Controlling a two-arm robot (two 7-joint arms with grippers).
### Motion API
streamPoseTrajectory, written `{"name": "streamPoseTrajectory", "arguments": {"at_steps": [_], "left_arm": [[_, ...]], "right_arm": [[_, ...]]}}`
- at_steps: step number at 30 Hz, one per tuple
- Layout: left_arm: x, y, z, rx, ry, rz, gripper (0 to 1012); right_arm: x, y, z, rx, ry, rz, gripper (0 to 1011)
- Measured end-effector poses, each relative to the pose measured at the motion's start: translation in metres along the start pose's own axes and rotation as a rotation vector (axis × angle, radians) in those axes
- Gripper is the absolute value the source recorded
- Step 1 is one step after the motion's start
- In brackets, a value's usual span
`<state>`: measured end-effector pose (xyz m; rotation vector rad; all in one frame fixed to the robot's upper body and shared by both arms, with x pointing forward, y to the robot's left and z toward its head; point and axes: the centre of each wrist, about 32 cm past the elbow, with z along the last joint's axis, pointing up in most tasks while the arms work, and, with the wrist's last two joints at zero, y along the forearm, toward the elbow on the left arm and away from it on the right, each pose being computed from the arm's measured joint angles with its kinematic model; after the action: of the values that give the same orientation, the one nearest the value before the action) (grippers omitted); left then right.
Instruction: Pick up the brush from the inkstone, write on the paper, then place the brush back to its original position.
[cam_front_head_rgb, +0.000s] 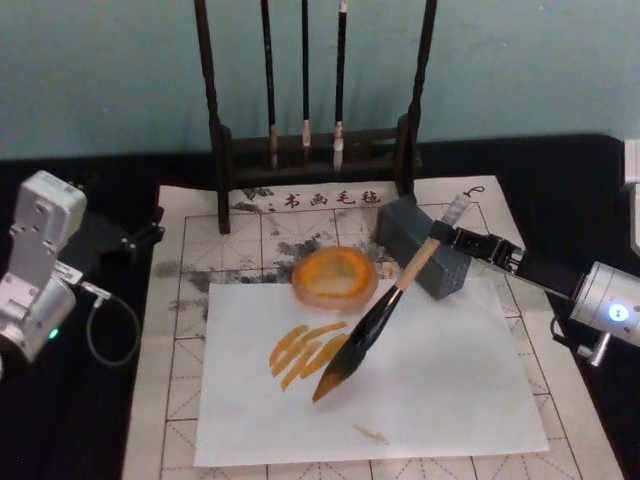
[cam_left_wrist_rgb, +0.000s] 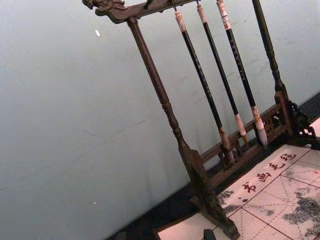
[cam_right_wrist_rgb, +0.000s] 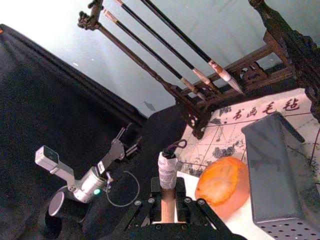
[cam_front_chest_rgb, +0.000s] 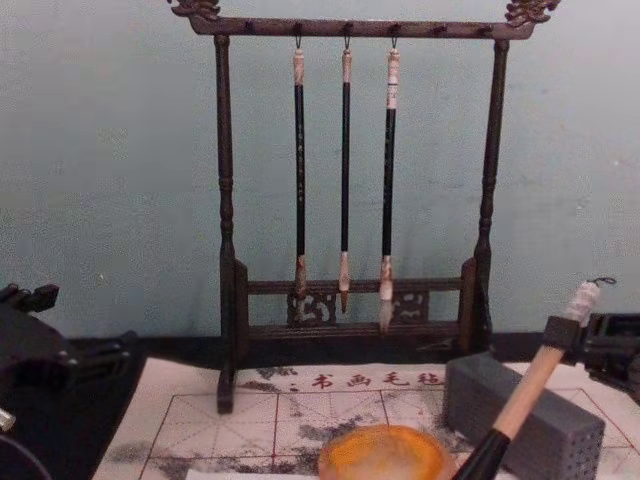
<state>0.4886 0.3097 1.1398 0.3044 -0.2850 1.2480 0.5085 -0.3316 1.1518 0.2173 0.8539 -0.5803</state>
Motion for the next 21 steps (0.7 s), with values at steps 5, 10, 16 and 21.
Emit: {"name": "streamPoseTrajectory", "arguments": {"at_steps": [5,10,16,21], "left_arm": [[0.0,0.0,0.0,0.0,0.0,0.0,1001],[0.0,0.0,0.0,0.0,0.0,0.0,1001],[0.0,0.0,0.0,0.0,0.0,0.0,1001],[0.0,0.0,0.0,0.0,0.0,0.0,1001]], "right_arm": [[0.0,0.002,-0.001,-0.005,-0.003,-0.001,174],[-0.001,0.005,-0.001,-0.009,-0.005,0.0,174],[-0.001,0.008,-0.002,-0.016,-0.006,0.004,174],[-0.001,0.011,-0.002,-0.022,-0.007,0.006,174]]}}
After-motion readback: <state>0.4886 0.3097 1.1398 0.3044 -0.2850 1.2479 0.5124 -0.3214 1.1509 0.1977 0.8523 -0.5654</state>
